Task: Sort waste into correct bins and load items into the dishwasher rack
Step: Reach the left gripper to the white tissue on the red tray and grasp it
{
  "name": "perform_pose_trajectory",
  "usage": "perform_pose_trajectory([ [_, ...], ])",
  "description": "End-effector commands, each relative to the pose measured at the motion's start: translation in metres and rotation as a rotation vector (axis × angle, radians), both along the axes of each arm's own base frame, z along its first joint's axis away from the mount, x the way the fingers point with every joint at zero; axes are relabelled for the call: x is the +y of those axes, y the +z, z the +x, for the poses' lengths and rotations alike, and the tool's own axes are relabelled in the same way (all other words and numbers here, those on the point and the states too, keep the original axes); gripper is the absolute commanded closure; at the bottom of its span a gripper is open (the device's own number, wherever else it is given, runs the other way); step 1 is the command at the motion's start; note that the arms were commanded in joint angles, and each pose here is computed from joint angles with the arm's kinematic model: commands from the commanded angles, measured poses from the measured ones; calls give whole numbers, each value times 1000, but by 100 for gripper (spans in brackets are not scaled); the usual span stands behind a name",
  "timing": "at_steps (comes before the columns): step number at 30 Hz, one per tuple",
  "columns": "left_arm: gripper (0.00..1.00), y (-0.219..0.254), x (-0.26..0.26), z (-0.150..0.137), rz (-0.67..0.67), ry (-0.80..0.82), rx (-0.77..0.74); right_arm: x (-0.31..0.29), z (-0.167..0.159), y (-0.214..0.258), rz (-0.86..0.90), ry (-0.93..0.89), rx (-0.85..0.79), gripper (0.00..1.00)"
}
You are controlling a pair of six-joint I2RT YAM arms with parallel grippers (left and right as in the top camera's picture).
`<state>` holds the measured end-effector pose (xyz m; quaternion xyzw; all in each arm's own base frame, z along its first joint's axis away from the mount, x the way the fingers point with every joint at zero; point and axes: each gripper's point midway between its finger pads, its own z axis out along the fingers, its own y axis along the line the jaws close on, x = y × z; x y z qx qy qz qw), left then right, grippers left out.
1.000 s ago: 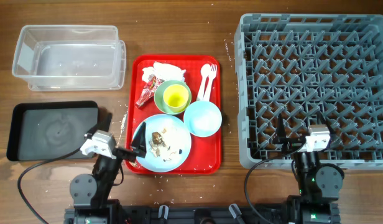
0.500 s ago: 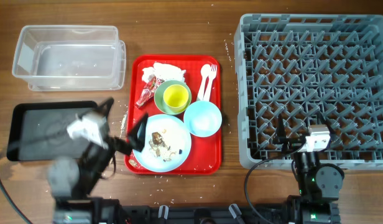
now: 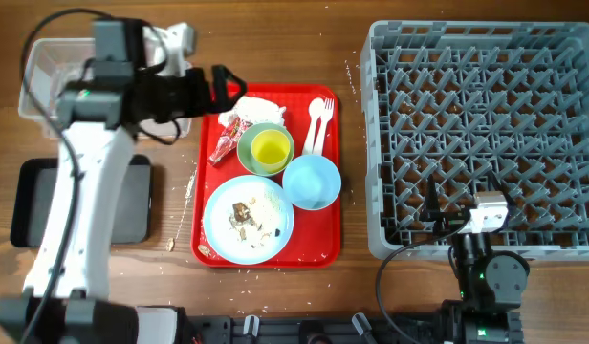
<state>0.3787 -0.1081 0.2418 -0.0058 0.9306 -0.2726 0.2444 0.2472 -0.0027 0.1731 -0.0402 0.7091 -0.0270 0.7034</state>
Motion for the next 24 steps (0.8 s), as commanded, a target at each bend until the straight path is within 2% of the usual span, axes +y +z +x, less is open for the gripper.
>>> perform_pose_trajectory([
  [1,0,-31,25,12,309,254,76,-3,0,2,-10,-14,-9,0],
  [4,0,-43,29,17,412,366,83,-3,0,2,-10,-14,-9,0],
  [8,0,-46,2,31,297,304,69,-3,0,2,-10,-14,-9,0],
  [11,0,-52,-4,40,276,293,66,-3,0,2,-10,-14,-9,0],
  [16,0,-96,-10,64,272,326,116,-3,0,2,-10,-14,-9,0],
  [21,0,-153,-4,74,324,387,215,-3,0,2,-10,-14,-9,0],
  [24,12,-173,3,75,361,434,249,-3,0,2,-10,-14,-9,0],
])
